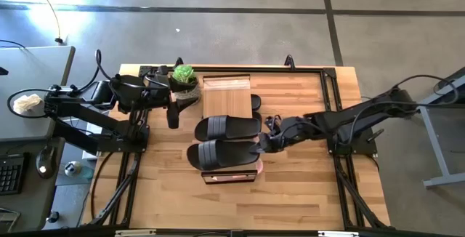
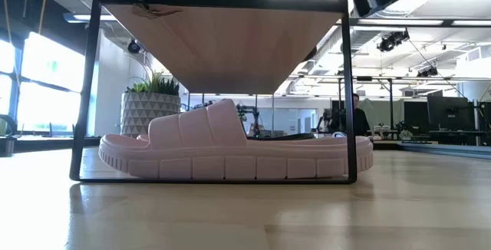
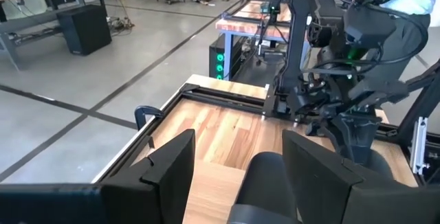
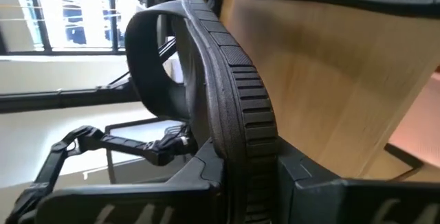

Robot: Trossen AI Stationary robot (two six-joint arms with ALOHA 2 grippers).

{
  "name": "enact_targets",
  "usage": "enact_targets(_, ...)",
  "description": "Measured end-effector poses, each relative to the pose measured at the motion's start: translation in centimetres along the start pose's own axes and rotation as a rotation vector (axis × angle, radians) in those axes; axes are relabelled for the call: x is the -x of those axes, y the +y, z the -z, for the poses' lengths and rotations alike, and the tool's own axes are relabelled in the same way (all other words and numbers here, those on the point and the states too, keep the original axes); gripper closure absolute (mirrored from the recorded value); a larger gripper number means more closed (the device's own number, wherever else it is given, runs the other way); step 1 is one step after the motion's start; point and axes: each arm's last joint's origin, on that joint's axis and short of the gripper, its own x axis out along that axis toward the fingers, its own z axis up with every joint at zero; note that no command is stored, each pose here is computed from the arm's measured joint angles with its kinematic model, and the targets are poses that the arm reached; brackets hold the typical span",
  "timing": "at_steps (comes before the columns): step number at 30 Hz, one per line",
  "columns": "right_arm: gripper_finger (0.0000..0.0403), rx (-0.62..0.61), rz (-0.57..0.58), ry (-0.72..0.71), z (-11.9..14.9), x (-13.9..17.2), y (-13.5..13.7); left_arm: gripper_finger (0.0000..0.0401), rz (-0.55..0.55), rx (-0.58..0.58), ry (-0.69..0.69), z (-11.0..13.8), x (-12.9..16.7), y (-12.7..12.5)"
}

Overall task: Pick and place slides into the shelf
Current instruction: Put the black slide on the shelf

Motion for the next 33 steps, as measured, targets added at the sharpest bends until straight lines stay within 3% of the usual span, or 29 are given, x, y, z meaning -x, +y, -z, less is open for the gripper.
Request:
enact_targets(22,0.0367,-0.06,0.104,0.013,0.1,-0.6,-1.2,0.0201,0.032,-0.002,0.025,0.2,0.0,-0.1)
enact_targets(33,0.0328,-0.104,0.149,0.01,0.2,-0.6,-1.6,0.0201,0.032,-0.002,0.025,0.2,0.0,-0.1)
